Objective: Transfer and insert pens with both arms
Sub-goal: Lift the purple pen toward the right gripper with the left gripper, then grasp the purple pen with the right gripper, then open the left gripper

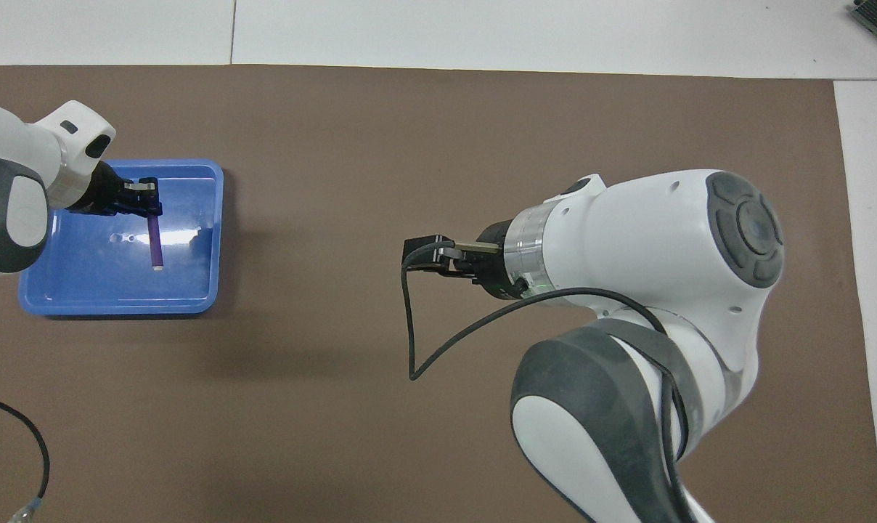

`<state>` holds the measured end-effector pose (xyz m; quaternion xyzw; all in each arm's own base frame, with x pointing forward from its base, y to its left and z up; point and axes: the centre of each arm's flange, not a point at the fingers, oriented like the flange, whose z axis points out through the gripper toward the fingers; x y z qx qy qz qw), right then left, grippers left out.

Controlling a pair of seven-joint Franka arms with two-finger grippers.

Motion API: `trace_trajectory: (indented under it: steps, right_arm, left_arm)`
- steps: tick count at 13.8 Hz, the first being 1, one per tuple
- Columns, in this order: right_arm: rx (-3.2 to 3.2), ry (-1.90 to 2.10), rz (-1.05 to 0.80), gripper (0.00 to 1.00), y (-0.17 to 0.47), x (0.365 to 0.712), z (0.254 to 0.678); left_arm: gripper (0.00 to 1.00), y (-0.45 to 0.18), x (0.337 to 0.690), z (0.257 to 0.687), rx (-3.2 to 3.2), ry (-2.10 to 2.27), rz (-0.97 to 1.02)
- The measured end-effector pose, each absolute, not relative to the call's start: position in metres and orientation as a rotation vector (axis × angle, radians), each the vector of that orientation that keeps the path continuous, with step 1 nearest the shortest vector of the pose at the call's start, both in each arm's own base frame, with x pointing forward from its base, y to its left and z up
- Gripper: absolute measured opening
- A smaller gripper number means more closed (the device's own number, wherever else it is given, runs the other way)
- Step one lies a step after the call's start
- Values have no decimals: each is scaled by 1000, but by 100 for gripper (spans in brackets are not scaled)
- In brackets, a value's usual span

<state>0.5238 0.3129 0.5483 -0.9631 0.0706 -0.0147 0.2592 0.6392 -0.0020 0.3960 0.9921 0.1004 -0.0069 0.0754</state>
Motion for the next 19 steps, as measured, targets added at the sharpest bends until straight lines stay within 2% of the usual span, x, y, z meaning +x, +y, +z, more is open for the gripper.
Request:
trace_trajectory:
  steps: [3,7,13,19]
  right_arm:
    - [-2584,265,-61,100,324,520,548]
    - [-2561,342,-24,100,334,514,545]
    - [-2491,409,-13,100,337,513,530]
    - [-2413,457,-87,100,347,516,526]
  left_arm:
    - [17,-29,632,406,2826,682,-132]
    - [17,-84,624,416,2664,984,-243]
    - [17,-138,615,432,2319,1319,-463]
    - [17,-200,603,444,2054,1487,-648]
